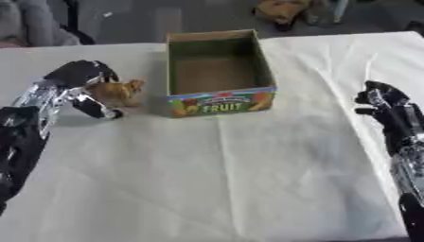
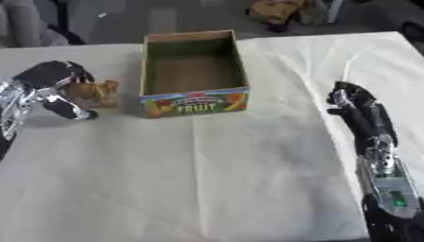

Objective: Pick up objects on the table and place them in the box.

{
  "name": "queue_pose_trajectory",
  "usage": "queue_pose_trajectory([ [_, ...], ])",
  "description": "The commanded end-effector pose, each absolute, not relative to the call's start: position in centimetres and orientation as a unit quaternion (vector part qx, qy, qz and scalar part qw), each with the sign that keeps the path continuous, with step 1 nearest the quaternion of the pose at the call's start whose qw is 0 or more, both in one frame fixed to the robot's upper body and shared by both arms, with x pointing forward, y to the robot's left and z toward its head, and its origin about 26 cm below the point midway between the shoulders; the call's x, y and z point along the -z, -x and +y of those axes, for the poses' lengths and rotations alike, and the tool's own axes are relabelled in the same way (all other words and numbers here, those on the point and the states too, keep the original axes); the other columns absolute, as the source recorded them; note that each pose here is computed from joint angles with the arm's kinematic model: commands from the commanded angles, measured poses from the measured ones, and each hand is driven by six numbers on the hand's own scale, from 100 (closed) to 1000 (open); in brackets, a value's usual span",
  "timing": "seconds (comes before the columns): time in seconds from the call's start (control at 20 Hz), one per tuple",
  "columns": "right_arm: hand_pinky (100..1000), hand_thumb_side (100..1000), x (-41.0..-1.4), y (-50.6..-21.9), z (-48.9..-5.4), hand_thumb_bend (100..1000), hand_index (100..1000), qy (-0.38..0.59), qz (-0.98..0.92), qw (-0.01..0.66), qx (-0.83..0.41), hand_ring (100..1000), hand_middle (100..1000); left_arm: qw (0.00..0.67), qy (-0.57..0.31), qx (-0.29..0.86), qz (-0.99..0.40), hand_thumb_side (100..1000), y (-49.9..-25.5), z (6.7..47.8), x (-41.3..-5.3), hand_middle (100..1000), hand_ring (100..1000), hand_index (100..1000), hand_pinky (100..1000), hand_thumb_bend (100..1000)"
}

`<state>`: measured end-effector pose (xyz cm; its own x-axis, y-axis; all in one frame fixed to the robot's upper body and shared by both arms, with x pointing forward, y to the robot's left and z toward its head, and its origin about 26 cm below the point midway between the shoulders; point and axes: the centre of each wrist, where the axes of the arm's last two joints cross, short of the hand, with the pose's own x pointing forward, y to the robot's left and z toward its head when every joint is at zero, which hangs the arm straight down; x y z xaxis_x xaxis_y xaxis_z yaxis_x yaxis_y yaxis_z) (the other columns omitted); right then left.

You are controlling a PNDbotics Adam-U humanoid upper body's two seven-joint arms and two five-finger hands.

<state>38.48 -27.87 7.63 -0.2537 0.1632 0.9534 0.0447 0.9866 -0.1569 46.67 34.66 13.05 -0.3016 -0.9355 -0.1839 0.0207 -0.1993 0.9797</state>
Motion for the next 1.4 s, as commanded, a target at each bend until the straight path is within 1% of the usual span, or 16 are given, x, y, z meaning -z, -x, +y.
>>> queue_pose_trajectory([
  [0.05,659,561,-9.0,-38.7,-28.0,100,785,0.070,-0.802,0.591,-0.055,713,613,0.370,-0.469,0.620,-0.509,367,-46.9,35.2,-14.6,480,478,693,435,504],
  [0.1,659,562,-9.0,-38.7,-28.0,100,785,0.070,-0.802,0.591,-0.055,713,613,0.370,-0.469,0.620,-0.509,352,-46.9,35.2,-14.6,443,442,656,392,466],
  [0.15,659,562,-9.0,-38.7,-28.0,100,785,0.070,-0.802,0.590,-0.055,713,613,0.370,-0.469,0.620,-0.509,347,-46.9,35.2,-14.6,431,430,641,378,452],
  [0.2,659,563,-9.0,-38.7,-28.0,100,785,0.070,-0.802,0.590,-0.055,713,613,0.370,-0.469,0.620,-0.509,335,-46.9,35.2,-14.6,398,396,598,340,419],
  [0.25,659,563,-9.0,-38.7,-28.0,100,785,0.070,-0.802,0.591,-0.055,713,613,0.370,-0.469,0.621,-0.508,335,-46.9,35.2,-14.6,398,396,598,340,419],
  [0.3,659,563,-9.0,-38.7,-28.0,100,785,0.070,-0.802,0.591,-0.055,713,613,0.369,-0.468,0.622,-0.508,323,-46.9,35.2,-14.6,362,359,549,300,387],
  [0.35,659,563,-9.0,-38.7,-28.0,100,785,0.070,-0.802,0.591,-0.055,713,613,0.369,-0.468,0.623,-0.507,323,-46.9,35.2,-14.5,362,359,549,300,387],
  [0.4,659,563,-9.0,-38.7,-28.0,100,785,0.070,-0.802,0.591,-0.055,713,613,0.368,-0.467,0.623,-0.508,308,-46.9,35.2,-14.6,329,325,511,268,353],
  [0.7,659,563,-9.0,-38.7,-28.0,100,785,0.070,-0.802,0.591,-0.055,713,613,0.366,-0.468,0.621,-0.511,308,-46.9,35.2,-14.5,329,325,511,268,353],
  [0.75,659,563,-9.0,-38.7,-28.0,100,785,0.070,-0.802,0.591,-0.055,713,613,0.366,-0.468,0.621,-0.511,275,-46.9,35.2,-14.5,246,244,424,194,270],
  [0.8,659,563,-9.0,-38.7,-28.0,100,785,0.070,-0.802,0.591,-0.054,713,613,0.361,-0.469,0.615,-0.521,272,-46.9,35.1,-14.9,188,188,362,154,265],
  [1.0,659,564,-8.9,-38.7,-28.1,100,785,0.071,-0.802,0.591,-0.054,713,613,0.347,-0.470,0.595,-0.552,265,-46.9,34.9,-16.0,144,153,318,137,244],
  [1.15,659,563,-8.9,-38.7,-28.1,100,785,0.071,-0.802,0.591,-0.054,713,613,0.337,-0.471,0.585,-0.568,261,-46.9,34.7,-17.3,135,146,310,135,237],
  [1.4,659,562,-8.9,-38.7,-28.1,100,785,0.072,-0.802,0.591,-0.054,712,613,0.309,-0.474,0.565,-0.601,237,-46.9,33.7,-20.8,128,141,307,127,213],
])
